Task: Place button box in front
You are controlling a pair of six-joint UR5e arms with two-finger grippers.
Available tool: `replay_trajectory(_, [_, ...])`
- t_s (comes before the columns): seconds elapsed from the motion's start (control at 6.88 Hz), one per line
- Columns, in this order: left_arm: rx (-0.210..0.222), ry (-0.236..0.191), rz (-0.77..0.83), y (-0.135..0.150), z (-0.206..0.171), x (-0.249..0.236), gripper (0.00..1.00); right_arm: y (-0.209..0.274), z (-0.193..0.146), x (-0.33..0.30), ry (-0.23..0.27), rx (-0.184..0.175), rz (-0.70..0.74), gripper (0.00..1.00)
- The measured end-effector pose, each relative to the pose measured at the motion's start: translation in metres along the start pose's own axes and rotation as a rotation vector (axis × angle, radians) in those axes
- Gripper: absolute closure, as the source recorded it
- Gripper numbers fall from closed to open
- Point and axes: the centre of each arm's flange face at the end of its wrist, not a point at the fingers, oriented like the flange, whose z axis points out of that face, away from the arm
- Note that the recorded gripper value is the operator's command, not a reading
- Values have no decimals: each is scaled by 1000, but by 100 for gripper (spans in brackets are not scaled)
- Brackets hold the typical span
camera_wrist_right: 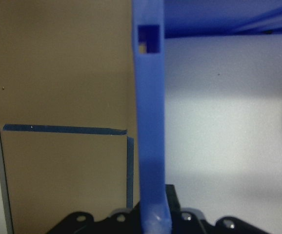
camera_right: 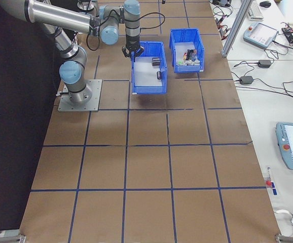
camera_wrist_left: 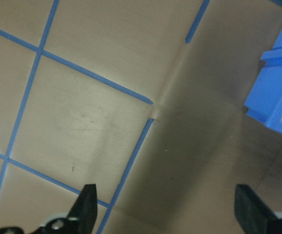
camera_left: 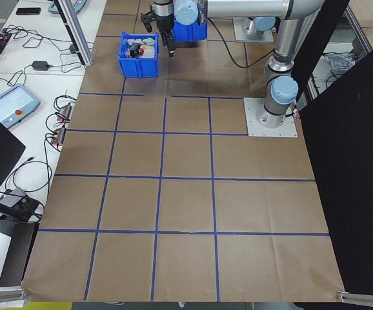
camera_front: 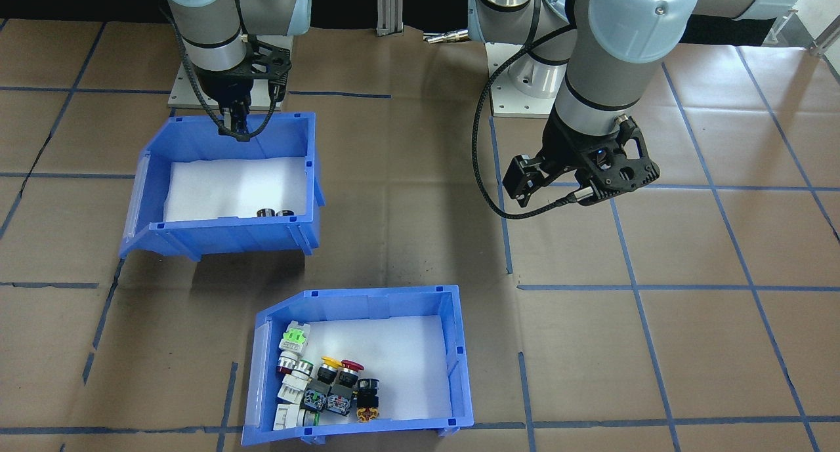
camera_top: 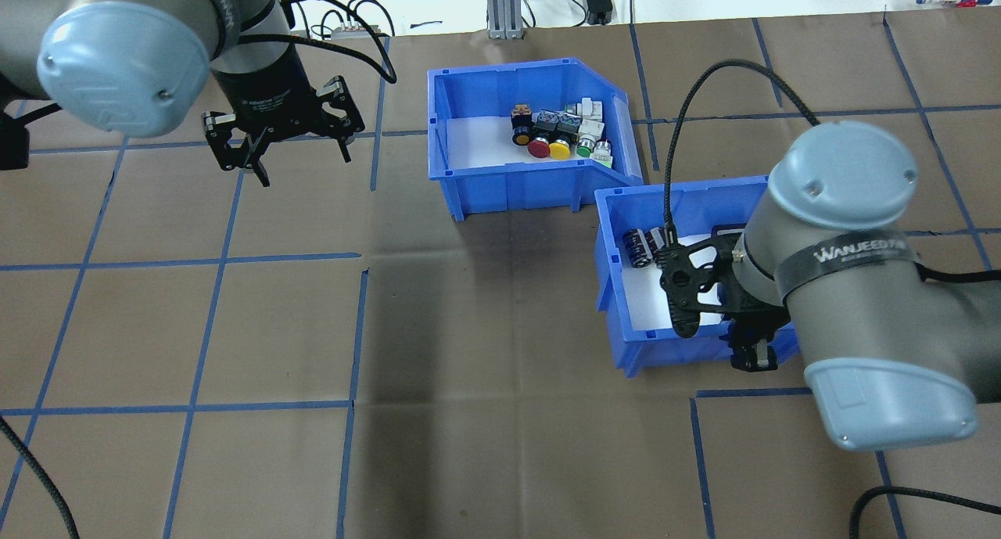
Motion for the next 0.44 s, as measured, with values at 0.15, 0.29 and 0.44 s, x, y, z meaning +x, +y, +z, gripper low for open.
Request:
replay_trajectory(0.15, [-5, 10, 113, 10, 1, -14, 0, -25, 5, -12, 19, -1, -6, 99])
replay_trajectory(0.29, [0, 37, 220, 17, -4, -23, 0, -46, 7, -24, 27, -1, -8, 99])
replay_trajectory(0.44, [18, 62, 304, 26, -14, -31, 0, -64, 10, -34, 32, 0, -10, 99])
